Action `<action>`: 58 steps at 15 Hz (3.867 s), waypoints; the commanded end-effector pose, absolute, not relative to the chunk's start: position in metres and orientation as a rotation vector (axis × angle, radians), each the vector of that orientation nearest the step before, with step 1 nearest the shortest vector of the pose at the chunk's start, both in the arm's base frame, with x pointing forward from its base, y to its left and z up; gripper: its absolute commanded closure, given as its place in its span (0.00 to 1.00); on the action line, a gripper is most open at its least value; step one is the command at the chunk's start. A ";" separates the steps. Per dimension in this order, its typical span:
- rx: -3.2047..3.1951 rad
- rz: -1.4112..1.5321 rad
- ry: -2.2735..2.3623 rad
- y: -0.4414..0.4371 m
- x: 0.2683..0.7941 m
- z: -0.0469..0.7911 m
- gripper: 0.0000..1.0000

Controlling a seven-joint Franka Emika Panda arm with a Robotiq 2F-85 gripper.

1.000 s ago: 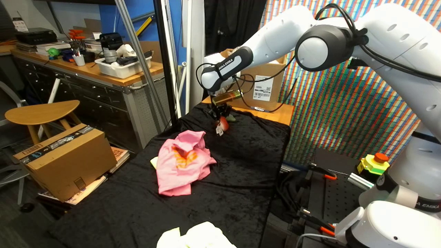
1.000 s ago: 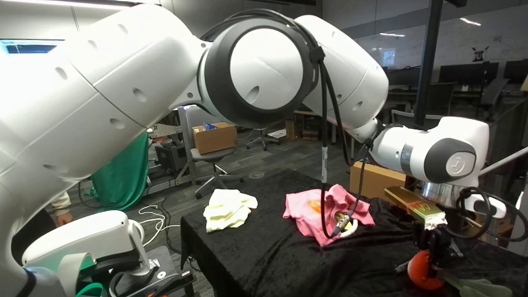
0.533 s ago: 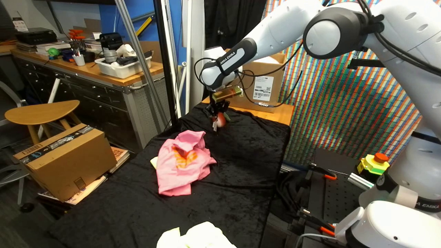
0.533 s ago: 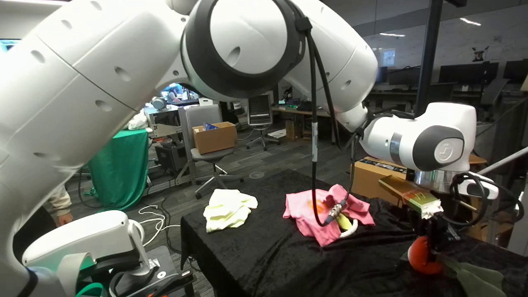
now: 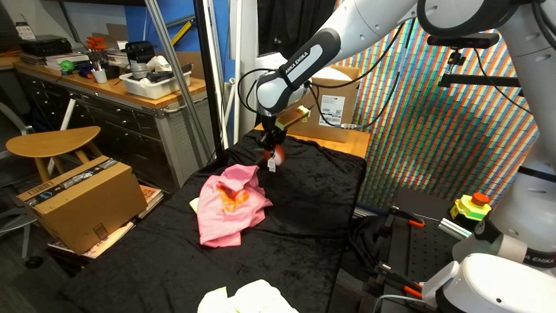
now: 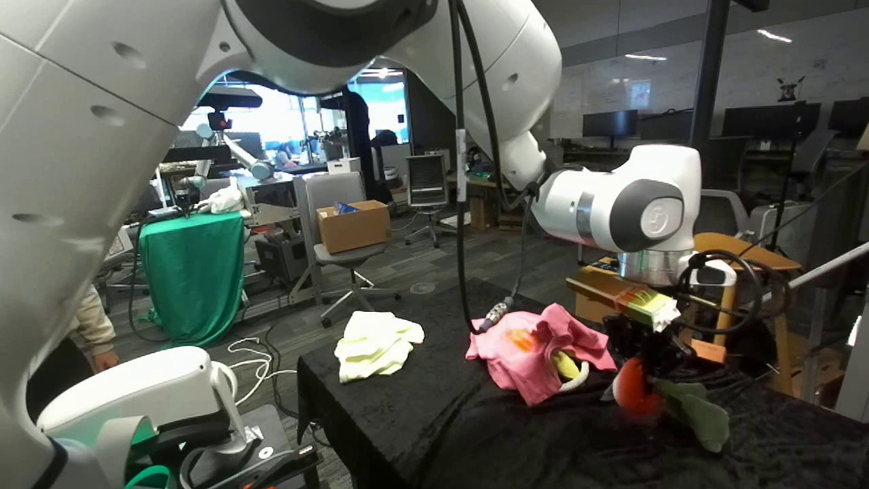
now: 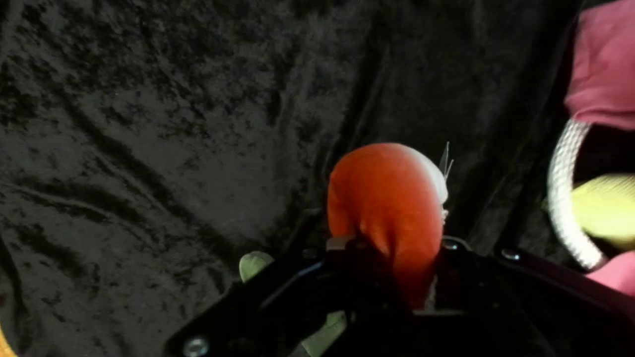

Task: Pick up the clothes, rope and the plush toy and put them in one place

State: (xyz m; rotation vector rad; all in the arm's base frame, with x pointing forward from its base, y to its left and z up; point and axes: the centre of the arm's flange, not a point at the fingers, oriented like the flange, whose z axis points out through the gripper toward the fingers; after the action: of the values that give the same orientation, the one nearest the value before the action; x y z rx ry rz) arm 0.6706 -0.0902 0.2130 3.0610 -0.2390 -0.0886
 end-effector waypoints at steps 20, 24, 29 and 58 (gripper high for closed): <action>3.124 0.130 0.331 0.113 0.647 0.178 0.91; 3.193 0.181 0.131 0.130 0.651 0.150 0.91; 3.182 0.183 0.070 0.137 0.655 0.146 0.92; 2.926 -0.106 0.580 0.175 0.567 0.240 0.00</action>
State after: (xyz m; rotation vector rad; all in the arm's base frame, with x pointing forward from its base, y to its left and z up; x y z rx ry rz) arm 0.5997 0.1504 0.2160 2.9522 0.4496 -0.0770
